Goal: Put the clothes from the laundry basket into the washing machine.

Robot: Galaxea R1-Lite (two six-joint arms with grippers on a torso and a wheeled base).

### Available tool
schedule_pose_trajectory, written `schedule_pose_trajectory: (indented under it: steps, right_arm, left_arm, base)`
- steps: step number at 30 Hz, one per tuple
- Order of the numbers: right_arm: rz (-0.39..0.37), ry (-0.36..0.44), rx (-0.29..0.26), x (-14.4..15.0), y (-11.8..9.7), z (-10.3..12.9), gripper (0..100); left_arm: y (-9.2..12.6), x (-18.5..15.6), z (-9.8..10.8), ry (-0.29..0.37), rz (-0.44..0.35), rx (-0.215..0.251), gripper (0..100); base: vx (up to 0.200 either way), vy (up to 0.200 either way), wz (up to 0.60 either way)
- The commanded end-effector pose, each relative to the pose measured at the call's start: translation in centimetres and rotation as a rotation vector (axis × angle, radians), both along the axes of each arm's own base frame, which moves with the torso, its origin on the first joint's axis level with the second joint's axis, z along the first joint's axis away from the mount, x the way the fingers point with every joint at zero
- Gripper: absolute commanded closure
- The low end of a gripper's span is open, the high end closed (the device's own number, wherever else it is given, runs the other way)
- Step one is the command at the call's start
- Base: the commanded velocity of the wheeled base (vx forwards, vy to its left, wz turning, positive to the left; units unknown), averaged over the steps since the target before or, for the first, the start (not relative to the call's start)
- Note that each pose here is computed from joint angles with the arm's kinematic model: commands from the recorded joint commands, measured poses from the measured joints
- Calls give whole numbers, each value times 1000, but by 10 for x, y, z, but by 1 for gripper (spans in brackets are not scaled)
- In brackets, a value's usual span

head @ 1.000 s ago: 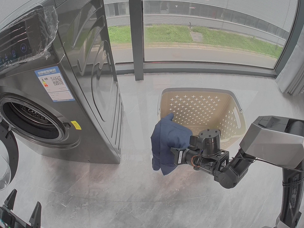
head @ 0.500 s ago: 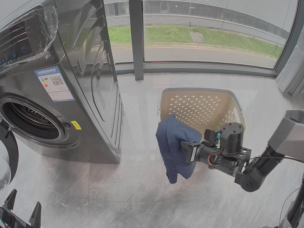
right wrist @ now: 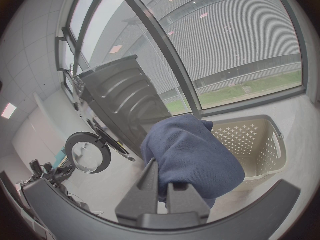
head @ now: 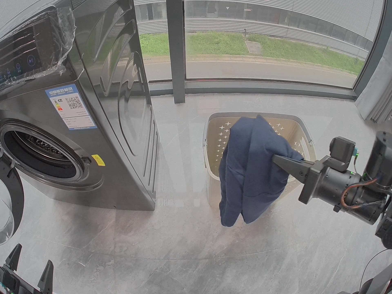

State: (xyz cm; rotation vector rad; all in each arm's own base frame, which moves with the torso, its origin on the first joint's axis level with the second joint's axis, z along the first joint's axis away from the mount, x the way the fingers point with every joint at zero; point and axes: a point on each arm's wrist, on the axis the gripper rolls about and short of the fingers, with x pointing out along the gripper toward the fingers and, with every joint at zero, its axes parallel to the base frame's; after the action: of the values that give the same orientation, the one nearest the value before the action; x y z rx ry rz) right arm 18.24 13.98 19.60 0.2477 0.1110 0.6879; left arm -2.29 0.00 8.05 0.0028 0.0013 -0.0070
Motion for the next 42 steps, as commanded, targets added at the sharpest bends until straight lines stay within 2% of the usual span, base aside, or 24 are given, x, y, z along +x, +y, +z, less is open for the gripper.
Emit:
schedule_pose_trajectory:
  steps: [1, 6, 12, 16, 24, 42]
  right_arm:
    - [21, -85, 51, -25, -15, 21, 100]
    - [55, -79, 46, -30, -11, 19, 100]
    - [93, -71, 38, -36, -7, 14, 100]
    - [110, -71, 36, -37, -6, 13, 100]
    - [97, -62, 30, -32, -7, 11, 100]
    - [101, -90, 54, -33, -7, 19, 100]
  left_arm:
    - [0, 0, -5, 3, -1, -1, 0]
    - [0, 0, -5, 3, -1, 0, 0]
    - [0, 0, -4, 2, -7, -3, 0]
    - [0, 0, -4, 2, -7, -3, 0]
    - [0, 0, -5, 3, -11, -9, 0]
    - [0, 0, -5, 3, -11, -7, 0]
  base:
    - [-200, 0, 0]
    - [-200, 0, 0]
    - [0, 0, 0]
    - [0, 200, 0]
    - [0, 200, 0]
    - [0, 200, 0]
